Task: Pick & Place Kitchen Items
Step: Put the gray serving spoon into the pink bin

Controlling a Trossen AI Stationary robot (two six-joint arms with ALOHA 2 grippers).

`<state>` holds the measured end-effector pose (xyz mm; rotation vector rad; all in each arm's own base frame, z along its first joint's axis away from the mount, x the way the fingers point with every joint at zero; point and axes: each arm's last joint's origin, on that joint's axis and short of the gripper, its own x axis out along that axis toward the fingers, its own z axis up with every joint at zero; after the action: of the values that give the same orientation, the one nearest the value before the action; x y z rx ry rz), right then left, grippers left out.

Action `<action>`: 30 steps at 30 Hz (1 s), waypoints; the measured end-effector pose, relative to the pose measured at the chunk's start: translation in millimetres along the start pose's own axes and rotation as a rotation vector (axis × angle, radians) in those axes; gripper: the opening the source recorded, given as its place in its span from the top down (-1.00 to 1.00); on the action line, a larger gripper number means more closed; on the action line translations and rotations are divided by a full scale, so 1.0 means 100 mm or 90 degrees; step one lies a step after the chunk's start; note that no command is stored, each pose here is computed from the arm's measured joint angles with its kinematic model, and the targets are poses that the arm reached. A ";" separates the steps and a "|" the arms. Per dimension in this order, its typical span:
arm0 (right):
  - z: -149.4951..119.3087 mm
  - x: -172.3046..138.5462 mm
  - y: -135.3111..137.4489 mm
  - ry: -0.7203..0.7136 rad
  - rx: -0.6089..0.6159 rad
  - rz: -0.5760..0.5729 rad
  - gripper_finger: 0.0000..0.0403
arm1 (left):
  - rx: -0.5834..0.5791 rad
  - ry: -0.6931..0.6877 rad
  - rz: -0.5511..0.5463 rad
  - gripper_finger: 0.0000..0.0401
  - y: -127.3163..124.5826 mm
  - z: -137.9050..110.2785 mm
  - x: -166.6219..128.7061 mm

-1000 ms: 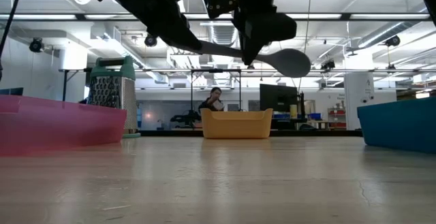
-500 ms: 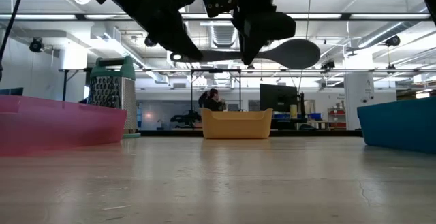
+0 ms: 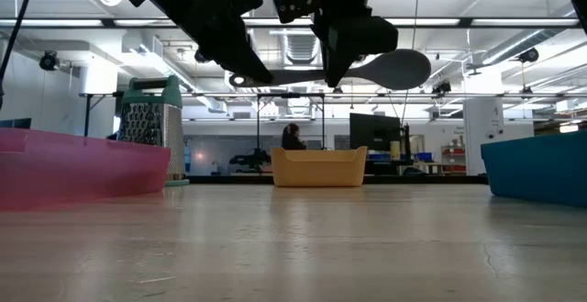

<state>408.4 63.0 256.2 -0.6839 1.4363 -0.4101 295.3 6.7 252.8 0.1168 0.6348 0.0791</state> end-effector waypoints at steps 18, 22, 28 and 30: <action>0.05 -0.18 -0.13 -0.046 0.082 -0.001 0.04 | 0.002 -0.010 0.001 0.70 0.00 0.02 -0.06; 0.03 -0.46 -0.27 -0.101 0.118 0.002 -0.03 | -0.002 0.028 0.058 0.70 0.04 -0.02 -0.18; -0.16 -1.02 -0.53 -0.197 0.193 0.019 0.02 | -0.043 0.072 0.129 0.70 0.09 -0.09 -0.50; -0.28 -1.16 -0.62 -0.218 0.230 0.027 0.06 | -0.063 0.088 0.144 0.70 0.10 -0.12 -0.63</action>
<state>376.6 85.3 384.9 -0.4059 1.0161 -0.4780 237.0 10.5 281.4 0.0871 0.7528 0.3390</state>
